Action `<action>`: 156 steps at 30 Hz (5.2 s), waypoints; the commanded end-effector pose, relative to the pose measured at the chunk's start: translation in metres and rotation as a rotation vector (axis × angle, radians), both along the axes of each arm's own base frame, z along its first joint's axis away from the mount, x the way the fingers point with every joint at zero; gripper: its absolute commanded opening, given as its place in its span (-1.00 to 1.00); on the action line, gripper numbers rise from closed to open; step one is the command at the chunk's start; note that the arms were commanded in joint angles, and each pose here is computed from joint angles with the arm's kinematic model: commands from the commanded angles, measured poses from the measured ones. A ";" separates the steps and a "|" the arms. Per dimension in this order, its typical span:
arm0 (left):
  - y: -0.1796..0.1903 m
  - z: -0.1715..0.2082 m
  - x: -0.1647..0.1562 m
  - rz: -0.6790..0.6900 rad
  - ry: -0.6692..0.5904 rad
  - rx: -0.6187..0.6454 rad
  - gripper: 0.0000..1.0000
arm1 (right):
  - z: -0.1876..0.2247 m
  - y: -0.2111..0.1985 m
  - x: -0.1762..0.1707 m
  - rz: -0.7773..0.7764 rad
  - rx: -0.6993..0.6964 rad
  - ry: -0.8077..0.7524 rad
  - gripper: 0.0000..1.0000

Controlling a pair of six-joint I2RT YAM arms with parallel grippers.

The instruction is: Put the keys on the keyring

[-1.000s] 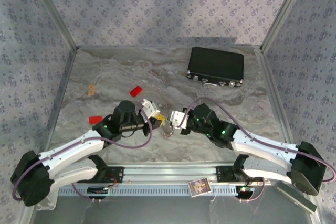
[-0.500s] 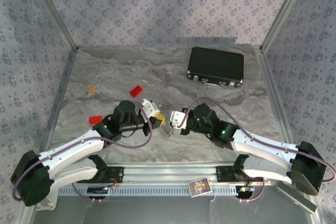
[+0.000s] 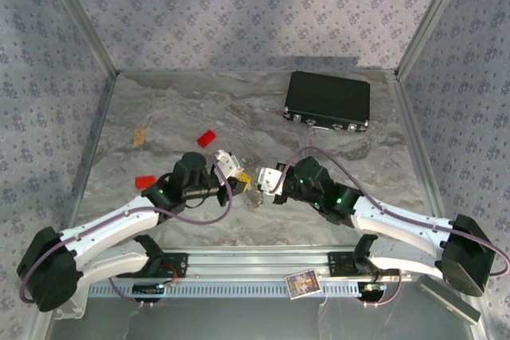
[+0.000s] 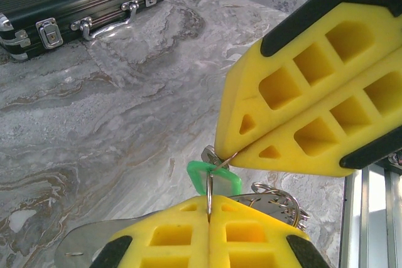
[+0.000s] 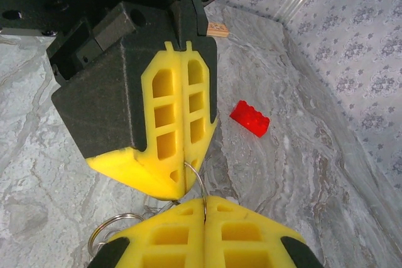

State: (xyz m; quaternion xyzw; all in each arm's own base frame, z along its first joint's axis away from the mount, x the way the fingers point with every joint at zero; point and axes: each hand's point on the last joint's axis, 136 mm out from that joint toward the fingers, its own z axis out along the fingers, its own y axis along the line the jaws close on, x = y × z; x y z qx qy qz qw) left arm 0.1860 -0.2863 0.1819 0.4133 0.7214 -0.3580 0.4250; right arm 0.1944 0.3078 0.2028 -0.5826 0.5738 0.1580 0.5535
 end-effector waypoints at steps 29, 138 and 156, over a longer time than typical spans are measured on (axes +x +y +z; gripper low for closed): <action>-0.005 0.026 0.003 -0.004 -0.047 -0.045 -1.00 | 0.013 -0.001 0.006 -0.058 0.023 -0.043 -1.00; -0.006 0.030 0.005 0.009 -0.041 -0.058 -1.00 | -0.009 0.017 -0.007 0.016 -0.070 -0.029 -1.00; -0.006 0.030 0.000 -0.054 -0.178 -0.061 -1.00 | -0.011 -0.016 -0.022 0.077 -0.046 0.180 -0.28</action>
